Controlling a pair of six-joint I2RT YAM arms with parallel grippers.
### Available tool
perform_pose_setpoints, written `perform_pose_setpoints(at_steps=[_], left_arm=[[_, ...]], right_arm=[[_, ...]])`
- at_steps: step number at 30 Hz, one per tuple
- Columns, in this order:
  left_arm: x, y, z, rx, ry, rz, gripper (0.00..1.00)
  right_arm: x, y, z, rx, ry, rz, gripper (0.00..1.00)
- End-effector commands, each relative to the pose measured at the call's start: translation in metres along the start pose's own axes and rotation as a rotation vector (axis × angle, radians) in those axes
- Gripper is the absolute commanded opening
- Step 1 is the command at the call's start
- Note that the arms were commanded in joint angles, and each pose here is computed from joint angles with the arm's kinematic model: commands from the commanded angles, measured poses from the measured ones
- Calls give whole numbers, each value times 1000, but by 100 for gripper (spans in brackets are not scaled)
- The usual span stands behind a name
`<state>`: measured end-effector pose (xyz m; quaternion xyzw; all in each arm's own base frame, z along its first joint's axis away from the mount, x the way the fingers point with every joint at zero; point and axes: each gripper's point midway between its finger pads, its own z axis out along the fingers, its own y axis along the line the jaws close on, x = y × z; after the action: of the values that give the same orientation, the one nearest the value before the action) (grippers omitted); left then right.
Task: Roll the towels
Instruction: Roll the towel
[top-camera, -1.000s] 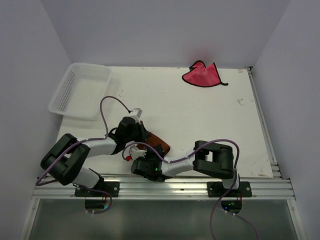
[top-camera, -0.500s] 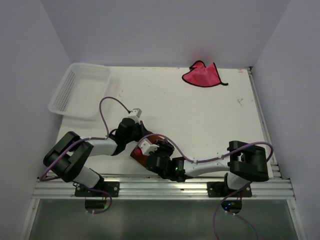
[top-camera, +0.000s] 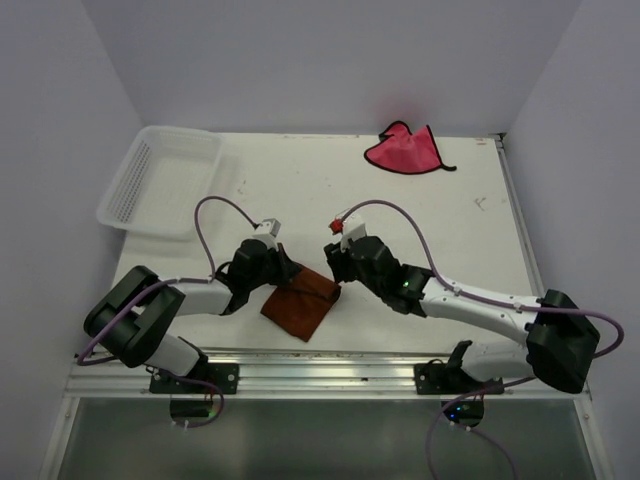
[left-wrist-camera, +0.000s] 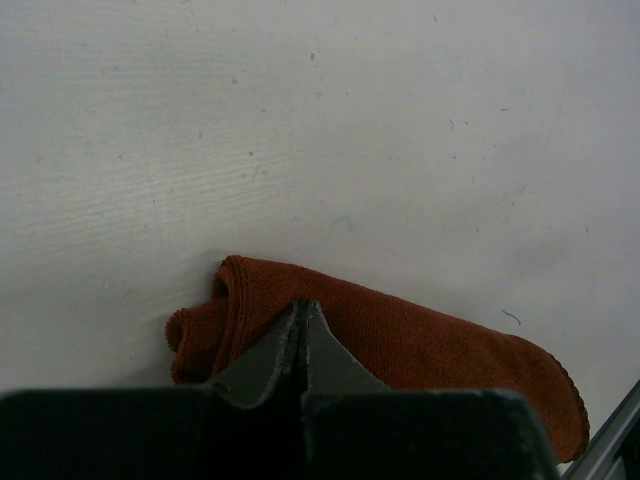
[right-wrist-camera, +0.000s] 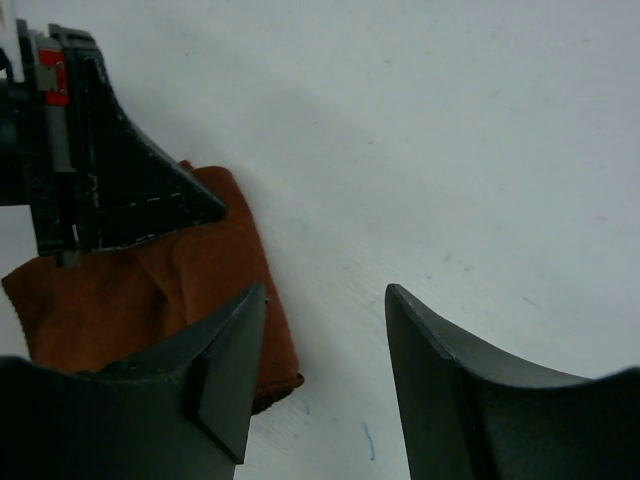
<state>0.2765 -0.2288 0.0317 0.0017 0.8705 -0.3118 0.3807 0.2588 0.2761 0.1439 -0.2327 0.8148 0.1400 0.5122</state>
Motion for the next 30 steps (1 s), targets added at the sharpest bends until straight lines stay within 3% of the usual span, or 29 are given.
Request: perform_pose_setpoints(at_steps=[1,8,13,18,23,30], left_arm=[[13,23,-4,-85,23,-2,0],[11,21,-7,-77,14,2,0],[11,20,-7,-71,13,1,0],[10,19,-8,-65,2,-5,0],[8,21,-9,-79,-5,-5,0],[-2,28,-10,-131,-36,25,0]], right_arm=[[12,47,11,-246,112,96,56],[41,68,53,-424,254,282,63],[56,80,65,-481,301,309,67],[69,82,66,-491,333,310,66],[85,88,55,-552,380,288,59],[110,83,32,-573,457,242,60]])
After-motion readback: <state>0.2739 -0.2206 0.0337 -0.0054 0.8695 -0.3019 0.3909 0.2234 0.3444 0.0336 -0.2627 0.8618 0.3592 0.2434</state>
